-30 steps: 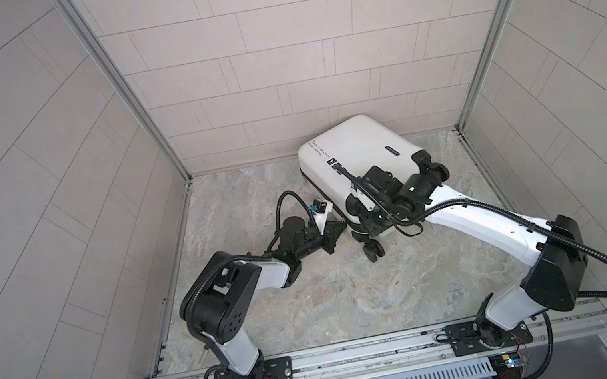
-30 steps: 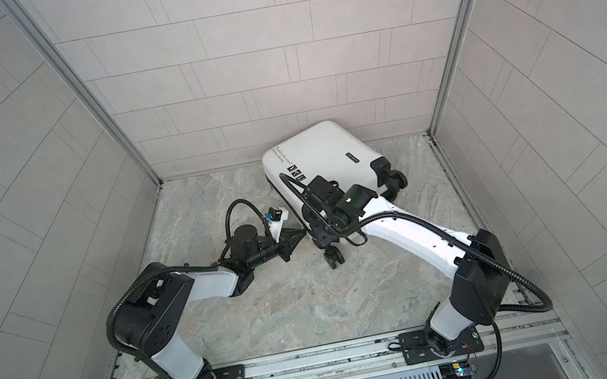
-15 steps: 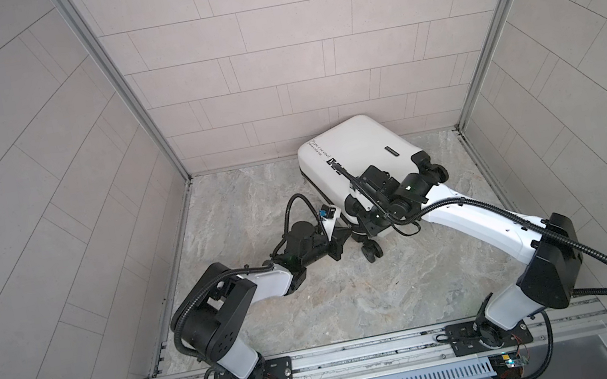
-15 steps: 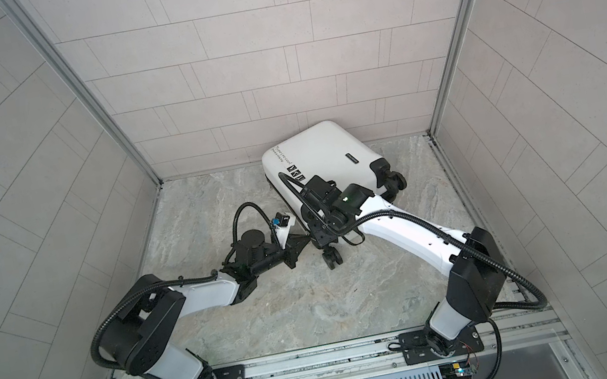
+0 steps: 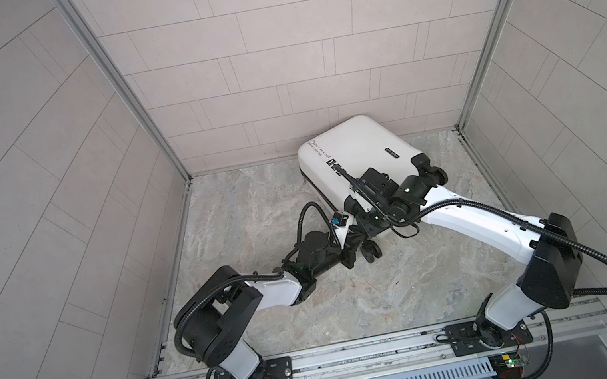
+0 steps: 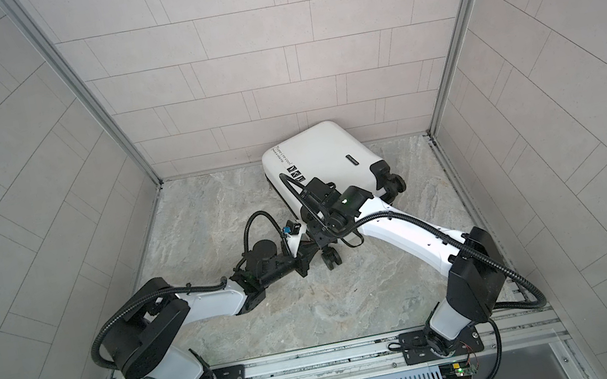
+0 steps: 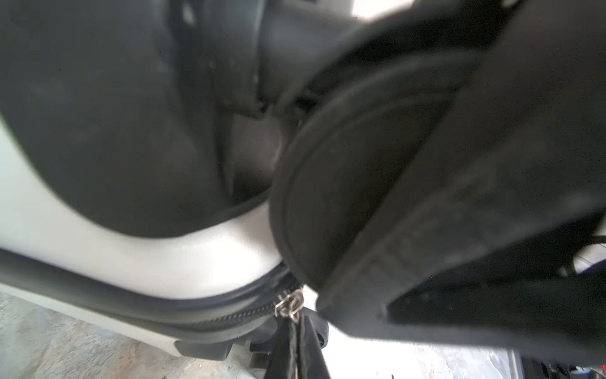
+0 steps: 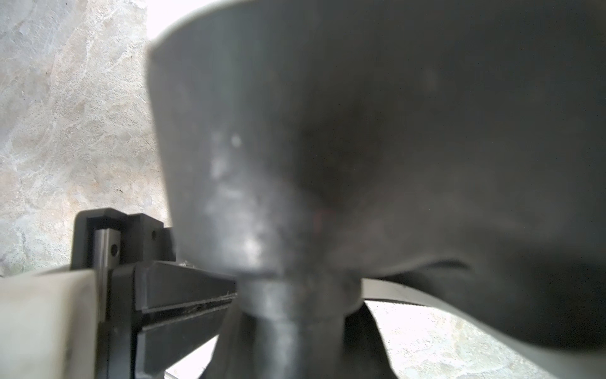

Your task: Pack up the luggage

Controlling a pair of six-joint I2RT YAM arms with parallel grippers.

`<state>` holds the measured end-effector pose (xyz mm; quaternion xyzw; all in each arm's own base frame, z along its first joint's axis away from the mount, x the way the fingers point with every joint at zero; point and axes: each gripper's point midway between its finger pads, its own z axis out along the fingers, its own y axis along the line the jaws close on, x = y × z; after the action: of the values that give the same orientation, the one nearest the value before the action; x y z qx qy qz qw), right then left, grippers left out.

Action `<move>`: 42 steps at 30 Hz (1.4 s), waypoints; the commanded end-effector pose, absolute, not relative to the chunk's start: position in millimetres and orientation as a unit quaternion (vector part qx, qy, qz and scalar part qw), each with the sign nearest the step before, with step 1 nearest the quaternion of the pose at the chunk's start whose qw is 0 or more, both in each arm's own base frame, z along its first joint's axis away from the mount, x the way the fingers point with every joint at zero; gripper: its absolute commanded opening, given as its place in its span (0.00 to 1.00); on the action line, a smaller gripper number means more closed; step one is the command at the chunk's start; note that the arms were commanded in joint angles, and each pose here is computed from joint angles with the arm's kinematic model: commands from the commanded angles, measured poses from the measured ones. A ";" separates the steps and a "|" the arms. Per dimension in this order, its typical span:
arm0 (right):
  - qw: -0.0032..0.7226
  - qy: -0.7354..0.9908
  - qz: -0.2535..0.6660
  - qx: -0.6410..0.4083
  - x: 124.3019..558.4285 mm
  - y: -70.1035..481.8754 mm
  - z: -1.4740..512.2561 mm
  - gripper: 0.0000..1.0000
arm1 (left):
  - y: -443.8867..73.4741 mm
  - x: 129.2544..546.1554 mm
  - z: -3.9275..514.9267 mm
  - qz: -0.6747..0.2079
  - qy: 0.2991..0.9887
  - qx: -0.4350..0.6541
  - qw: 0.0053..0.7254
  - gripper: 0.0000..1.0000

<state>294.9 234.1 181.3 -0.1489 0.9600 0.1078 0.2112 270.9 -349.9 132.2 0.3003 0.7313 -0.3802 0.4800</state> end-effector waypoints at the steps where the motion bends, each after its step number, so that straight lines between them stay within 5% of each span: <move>1: 0.322 0.930 0.146 -0.098 336.0 247.9 223.6 0.00 | -375.3 232.9 174.3 -0.462 0.649 0.339 0.501 0.00; 3: 0.318 0.933 0.139 -0.095 333.8 242.8 221.0 0.01 | -371.8 235.4 172.1 -0.455 0.652 0.330 0.508 0.00; 10: 0.310 0.940 0.112 -0.093 319.7 218.7 213.9 0.43 | -366.8 239.7 164.3 -0.444 0.662 0.319 0.513 0.00; 14: 0.305 0.942 0.099 -0.096 310.1 206.1 214.2 0.56 | -366.0 240.8 161.5 -0.441 0.665 0.317 0.513 0.00; 24: 0.311 0.944 0.071 -0.086 304.2 168.1 227.2 0.66 | -369.2 242.6 155.0 -0.447 0.668 0.312 0.507 0.00; 38: 0.258 0.950 0.132 -0.112 291.7 194.1 197.1 0.67 | -371.4 241.8 149.8 -0.448 0.671 0.314 0.500 0.00; 42: 0.242 0.953 0.140 -0.117 297.0 203.6 190.9 0.62 | -365.2 243.1 139.6 -0.436 0.682 0.307 0.500 0.31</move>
<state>293.0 198.1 194.1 -0.1163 0.9516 0.1327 0.2517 245.2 -366.2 140.3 0.3075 0.6878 -0.4355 0.4926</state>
